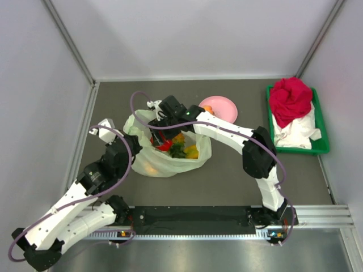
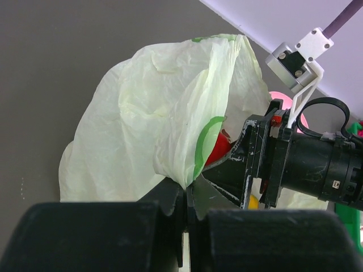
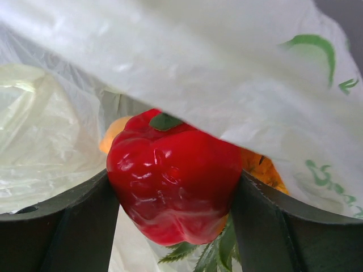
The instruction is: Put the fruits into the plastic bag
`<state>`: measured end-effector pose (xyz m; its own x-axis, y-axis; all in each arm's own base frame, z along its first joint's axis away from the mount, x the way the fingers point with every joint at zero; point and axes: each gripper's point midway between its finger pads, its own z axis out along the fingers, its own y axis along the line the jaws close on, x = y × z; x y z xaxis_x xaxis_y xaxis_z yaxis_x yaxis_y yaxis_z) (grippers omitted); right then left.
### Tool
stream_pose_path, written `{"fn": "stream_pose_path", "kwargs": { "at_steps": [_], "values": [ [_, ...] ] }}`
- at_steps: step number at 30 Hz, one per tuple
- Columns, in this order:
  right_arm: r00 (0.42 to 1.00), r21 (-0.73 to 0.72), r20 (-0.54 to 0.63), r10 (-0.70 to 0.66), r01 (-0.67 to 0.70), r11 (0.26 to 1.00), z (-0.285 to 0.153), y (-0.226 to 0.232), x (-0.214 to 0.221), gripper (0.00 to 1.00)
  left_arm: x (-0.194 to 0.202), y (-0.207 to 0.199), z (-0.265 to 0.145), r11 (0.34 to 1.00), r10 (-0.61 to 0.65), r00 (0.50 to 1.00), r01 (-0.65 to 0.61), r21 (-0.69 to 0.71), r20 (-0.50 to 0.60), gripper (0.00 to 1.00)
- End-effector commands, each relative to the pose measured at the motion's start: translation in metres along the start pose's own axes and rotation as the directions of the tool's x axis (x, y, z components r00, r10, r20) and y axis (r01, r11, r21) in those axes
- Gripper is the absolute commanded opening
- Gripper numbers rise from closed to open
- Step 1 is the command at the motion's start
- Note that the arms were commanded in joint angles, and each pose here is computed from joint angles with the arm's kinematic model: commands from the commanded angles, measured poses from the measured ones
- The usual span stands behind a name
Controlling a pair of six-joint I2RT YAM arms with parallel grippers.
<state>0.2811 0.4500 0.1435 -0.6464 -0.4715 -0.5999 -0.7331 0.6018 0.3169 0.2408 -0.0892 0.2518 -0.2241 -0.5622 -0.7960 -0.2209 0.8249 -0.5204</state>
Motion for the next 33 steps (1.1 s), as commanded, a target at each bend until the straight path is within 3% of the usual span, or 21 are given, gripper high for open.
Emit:
{"fn": "stream_pose_path", "kwargs": {
  "at_steps": [1,4,22,33],
  "values": [
    [0.999,-0.005,-0.019,-0.038,0.038,0.999,-0.008,0.004,0.008,0.66,-0.013,-0.016,0.001,0.998,-0.040,0.999,0.039,0.041,0.033,0.00],
    [0.999,-0.038,-0.012,-0.032,0.031,0.999,-0.010,0.007,0.004,0.75,-0.015,-0.014,0.000,0.998,-0.045,0.998,0.044,0.038,0.040,0.00],
    [0.999,-0.107,0.050,-0.008,0.013,0.994,-0.030,0.015,-0.019,0.94,-0.017,0.000,-0.005,0.998,-0.055,0.997,0.055,0.013,0.059,0.00],
    [0.991,-0.129,0.135,-0.003,0.020,0.991,-0.062,0.027,-0.044,0.95,-0.015,0.001,-0.005,0.998,-0.059,0.997,0.058,0.009,0.057,0.00]
  ]
}}
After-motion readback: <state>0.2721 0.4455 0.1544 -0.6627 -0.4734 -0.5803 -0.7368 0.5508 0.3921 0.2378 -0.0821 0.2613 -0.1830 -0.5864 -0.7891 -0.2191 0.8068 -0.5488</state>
